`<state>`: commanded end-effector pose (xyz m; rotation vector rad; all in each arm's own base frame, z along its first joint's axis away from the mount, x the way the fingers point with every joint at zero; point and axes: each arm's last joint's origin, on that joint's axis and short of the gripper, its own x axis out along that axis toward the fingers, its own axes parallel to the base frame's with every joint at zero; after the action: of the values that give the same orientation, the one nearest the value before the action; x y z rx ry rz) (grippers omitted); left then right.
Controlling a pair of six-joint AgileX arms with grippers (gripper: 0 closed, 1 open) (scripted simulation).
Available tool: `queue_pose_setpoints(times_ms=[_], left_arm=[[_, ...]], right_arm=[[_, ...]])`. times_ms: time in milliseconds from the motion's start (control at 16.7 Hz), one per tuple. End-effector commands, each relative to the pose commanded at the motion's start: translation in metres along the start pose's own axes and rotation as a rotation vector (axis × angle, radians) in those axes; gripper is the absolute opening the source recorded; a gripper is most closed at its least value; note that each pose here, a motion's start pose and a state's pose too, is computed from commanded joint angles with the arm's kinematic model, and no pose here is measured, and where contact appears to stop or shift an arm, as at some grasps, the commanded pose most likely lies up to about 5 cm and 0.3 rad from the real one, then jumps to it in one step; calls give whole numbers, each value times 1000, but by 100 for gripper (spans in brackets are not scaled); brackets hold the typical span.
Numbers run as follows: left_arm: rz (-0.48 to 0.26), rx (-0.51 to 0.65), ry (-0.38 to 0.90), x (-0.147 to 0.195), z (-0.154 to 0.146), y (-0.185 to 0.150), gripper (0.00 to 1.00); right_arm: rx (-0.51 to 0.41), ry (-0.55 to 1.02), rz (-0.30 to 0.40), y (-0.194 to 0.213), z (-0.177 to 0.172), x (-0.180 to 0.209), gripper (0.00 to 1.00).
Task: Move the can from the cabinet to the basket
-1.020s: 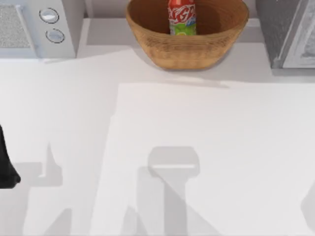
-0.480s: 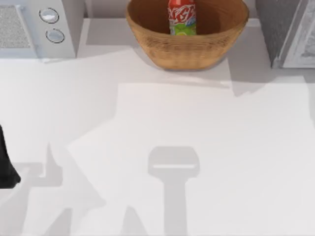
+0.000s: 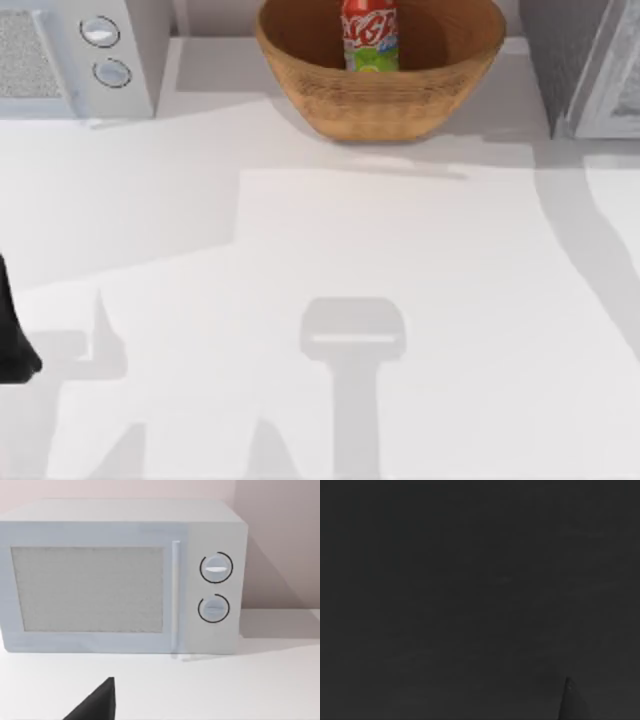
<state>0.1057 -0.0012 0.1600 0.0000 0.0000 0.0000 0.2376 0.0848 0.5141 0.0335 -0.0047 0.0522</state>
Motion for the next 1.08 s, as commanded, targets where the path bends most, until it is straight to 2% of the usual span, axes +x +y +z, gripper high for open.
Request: queue_pose_setpoints(times_ms=[240, 480, 600, 960, 1080], left_arm=[[0, 0, 0, 0, 0, 0, 100], [0, 0, 0, 0, 0, 0, 100], [0, 0, 0, 0, 0, 0, 100], [0, 0, 0, 0, 0, 0, 100], [0, 0, 0, 0, 0, 0, 100]], right_arm=[[-32, 10, -47, 13, -5, -9, 100], [-32, 6, -51, 14, -4, -10, 100], [-32, -10, -75, 8, 1, -14, 100], [-33, -8, -75, 5, 0, 31, 100], [-32, -9, -75, 5, 0, 35, 100]])
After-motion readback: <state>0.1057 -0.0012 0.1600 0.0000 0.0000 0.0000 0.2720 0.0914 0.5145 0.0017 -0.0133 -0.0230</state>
